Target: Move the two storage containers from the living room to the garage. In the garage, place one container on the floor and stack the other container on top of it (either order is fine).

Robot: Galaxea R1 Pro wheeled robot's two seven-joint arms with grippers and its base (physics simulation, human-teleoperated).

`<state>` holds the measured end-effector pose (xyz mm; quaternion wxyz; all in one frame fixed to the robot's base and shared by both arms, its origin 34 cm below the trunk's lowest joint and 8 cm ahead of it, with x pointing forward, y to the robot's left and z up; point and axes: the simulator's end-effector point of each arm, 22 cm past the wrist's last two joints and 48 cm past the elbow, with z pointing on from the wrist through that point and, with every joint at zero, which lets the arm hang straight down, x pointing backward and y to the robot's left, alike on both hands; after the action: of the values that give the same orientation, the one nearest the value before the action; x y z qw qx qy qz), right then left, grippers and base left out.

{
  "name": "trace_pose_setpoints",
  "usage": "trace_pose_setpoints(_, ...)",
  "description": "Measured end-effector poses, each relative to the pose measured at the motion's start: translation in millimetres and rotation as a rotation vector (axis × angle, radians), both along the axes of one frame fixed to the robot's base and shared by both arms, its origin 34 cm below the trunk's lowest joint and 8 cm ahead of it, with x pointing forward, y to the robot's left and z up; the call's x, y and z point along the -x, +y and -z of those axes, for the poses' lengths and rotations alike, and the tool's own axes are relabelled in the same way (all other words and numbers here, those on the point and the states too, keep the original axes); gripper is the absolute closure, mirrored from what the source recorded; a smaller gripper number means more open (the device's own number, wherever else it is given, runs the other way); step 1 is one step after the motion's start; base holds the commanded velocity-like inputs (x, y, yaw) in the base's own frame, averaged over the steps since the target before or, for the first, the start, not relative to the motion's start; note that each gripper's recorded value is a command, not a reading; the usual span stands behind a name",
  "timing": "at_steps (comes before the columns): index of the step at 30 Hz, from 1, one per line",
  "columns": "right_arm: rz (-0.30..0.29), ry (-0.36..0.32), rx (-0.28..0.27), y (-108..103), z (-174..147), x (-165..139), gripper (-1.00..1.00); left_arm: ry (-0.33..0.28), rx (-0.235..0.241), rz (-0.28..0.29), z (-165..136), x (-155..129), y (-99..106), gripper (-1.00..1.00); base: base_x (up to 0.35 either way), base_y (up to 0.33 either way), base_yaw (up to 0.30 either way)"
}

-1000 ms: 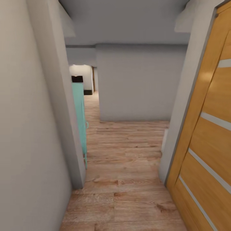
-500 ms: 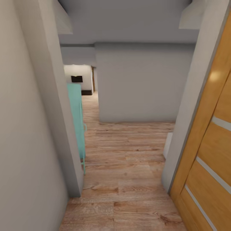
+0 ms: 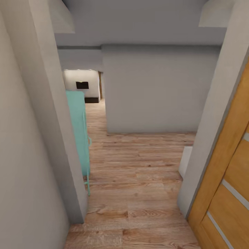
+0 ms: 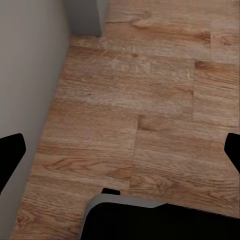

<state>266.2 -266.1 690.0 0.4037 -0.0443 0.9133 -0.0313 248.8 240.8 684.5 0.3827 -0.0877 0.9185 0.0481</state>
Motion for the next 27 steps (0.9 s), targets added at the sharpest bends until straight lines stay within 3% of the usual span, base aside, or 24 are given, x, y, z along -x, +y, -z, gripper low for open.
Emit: trace_pose_setpoints(27,-0.006,0.004,-0.003,2.1,0.7,1.0,-1.0,0.001,0.003,0.005,0.2,0.0,-1.6,-1.0,0.325,-0.012,0.0)
